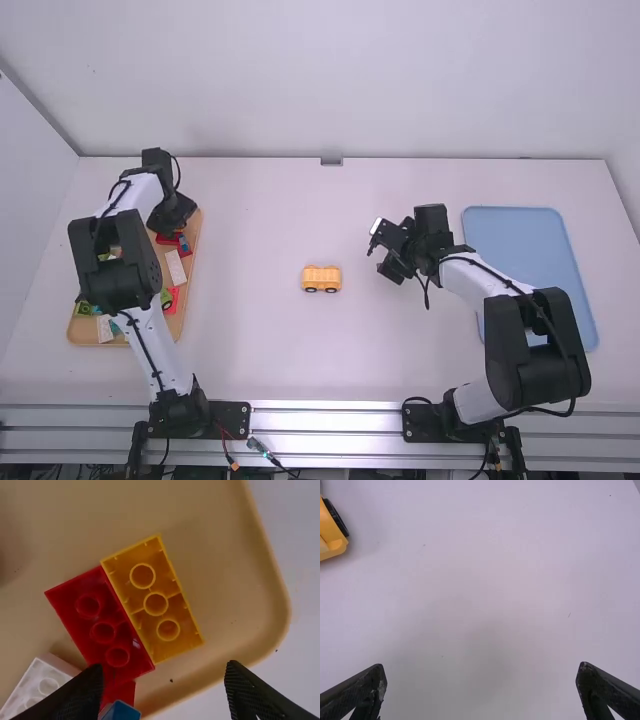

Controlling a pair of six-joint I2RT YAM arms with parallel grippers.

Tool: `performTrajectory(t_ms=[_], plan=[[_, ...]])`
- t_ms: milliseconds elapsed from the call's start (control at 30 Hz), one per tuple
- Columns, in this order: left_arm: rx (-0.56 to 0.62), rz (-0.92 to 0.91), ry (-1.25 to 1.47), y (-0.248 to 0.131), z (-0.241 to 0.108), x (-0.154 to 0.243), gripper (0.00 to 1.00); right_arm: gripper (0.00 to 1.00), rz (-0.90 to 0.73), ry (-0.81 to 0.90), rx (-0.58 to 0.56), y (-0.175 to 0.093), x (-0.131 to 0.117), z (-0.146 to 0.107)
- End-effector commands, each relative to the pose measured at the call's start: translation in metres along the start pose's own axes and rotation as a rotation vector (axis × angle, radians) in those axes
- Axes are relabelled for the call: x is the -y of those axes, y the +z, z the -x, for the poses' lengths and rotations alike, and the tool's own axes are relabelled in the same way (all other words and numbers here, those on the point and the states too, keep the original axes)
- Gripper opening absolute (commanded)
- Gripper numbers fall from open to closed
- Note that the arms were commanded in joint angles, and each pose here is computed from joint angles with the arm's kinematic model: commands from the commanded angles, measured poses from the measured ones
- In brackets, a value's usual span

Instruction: Assemble lego blocks to make yellow taxi

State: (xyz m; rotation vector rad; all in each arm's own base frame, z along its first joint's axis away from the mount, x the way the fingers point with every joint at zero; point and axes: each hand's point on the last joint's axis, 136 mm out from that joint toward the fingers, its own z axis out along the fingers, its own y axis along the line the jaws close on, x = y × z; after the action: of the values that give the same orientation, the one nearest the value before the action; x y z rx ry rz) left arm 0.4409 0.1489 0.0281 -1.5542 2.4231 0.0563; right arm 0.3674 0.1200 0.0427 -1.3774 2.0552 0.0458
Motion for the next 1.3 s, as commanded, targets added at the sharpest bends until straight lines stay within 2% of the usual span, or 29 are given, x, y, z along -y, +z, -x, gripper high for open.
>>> performTrajectory(t_ms=[0, 267, 333, 533, 800, 1000, 1267], plan=[[0.0, 0.023, 0.028, -0.001, -0.001, -0.006, 0.67, 0.99, 0.005, 0.002, 0.008, -0.002, -0.001, 0.002], [-0.009, 0.117, 0.035, -0.002, -0.004, -0.028, 0.71, 0.99, 0.005, 0.003, 0.008, -0.002, -0.001, 0.001], [-0.006, 0.154, 0.044, -0.003, -0.006, -0.035, 0.75, 0.99, 0.005, 0.002, 0.008, -0.002, -0.002, 0.001], [0.003, 0.147, 0.043, -0.003, -0.005, -0.032, 0.66, 0.99, 0.004, 0.002, 0.008, -0.002, -0.001, 0.001], [0.051, 0.0, 0.007, -0.001, 0.01, 0.001, 0.56, 0.99, 0.005, 0.003, 0.008, -0.002, -0.001, 0.001], [0.071, 0.057, -0.136, 0.001, 0.01, -0.013, 0.57, 0.99, 0.008, 0.004, 0.005, -0.002, -0.002, 0.001], [0.088, 0.027, -0.155, 0.019, 0.007, -0.015, 0.57, 0.99, 0.009, 0.004, 0.004, -0.002, -0.003, 0.0]])
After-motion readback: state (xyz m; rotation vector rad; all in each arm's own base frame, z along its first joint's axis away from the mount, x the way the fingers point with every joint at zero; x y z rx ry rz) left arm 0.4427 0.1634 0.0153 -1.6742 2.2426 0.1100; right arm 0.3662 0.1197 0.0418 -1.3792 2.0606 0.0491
